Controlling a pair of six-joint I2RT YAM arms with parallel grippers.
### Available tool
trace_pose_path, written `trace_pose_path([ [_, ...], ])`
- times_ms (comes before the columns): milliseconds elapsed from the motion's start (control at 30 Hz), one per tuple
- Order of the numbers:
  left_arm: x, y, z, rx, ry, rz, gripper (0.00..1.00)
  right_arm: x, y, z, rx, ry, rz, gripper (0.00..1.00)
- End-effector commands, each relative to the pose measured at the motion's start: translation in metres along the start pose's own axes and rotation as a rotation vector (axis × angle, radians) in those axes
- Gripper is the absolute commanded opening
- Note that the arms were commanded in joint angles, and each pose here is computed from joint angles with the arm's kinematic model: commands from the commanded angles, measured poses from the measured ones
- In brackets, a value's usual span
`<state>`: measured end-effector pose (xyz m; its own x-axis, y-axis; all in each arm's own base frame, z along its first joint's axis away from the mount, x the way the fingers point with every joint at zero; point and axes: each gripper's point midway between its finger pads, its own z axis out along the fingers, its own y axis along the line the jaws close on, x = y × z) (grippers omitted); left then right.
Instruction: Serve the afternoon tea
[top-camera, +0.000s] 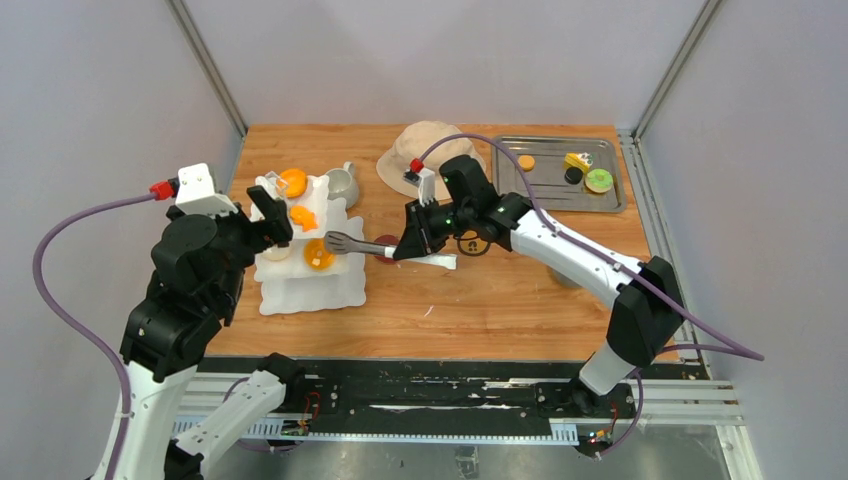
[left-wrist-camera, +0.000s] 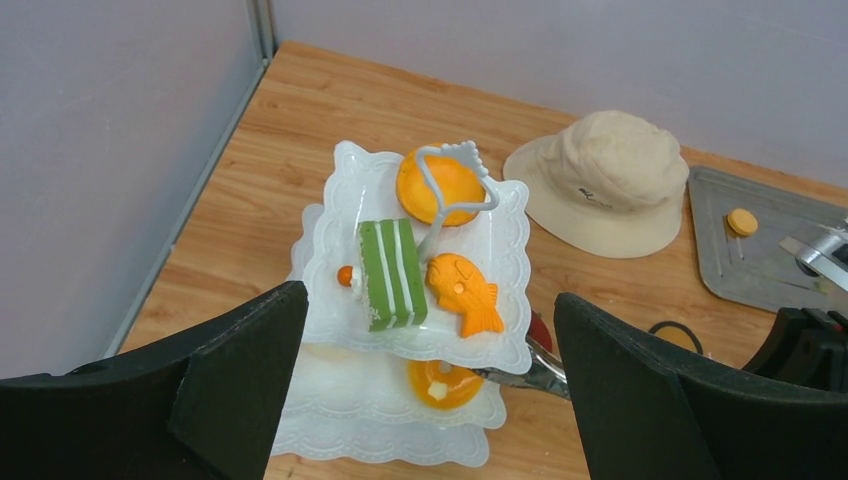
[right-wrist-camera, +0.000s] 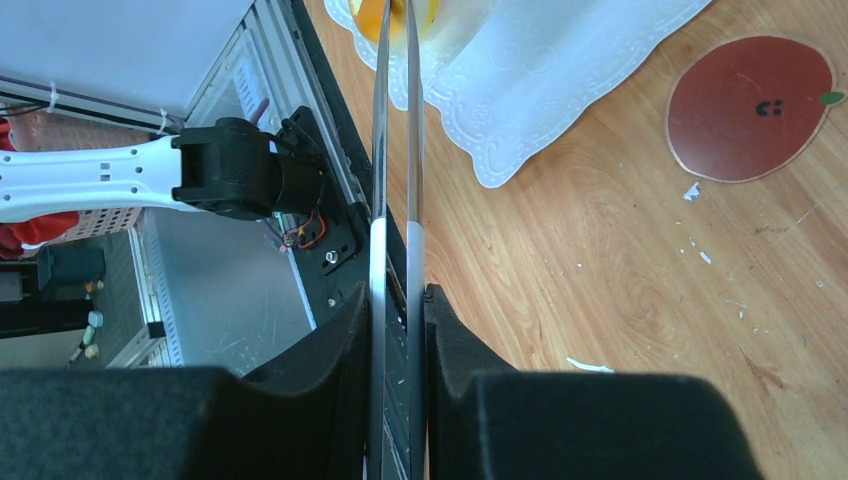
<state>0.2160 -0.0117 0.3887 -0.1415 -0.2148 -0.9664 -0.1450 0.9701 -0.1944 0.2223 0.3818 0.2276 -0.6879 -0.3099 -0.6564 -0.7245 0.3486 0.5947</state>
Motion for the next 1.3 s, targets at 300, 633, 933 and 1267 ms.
trace_pose_path([
  [300, -0.006, 0.005, -0.006, -0.013, -0.024, -0.007, 0.98, -0.019, 0.005, 0.0, 0.023, -0.052, -0.038, 0.38],
  [633, -0.005, 0.003, -0.004, -0.009, -0.016, -0.008, 0.98, -0.042, -0.009, -0.043, 0.146, -0.213, -0.034, 0.39],
  [933, -0.006, -0.001, -0.001, 0.003, -0.014, -0.01, 0.98, -0.048, -0.062, -0.105, 0.322, -0.365, 0.055, 0.39],
  [1267, -0.005, -0.004, 0.001, 0.007, -0.007, -0.007, 0.98, 0.002, -0.188, -0.259, 0.88, -0.585, 0.278, 0.37],
])
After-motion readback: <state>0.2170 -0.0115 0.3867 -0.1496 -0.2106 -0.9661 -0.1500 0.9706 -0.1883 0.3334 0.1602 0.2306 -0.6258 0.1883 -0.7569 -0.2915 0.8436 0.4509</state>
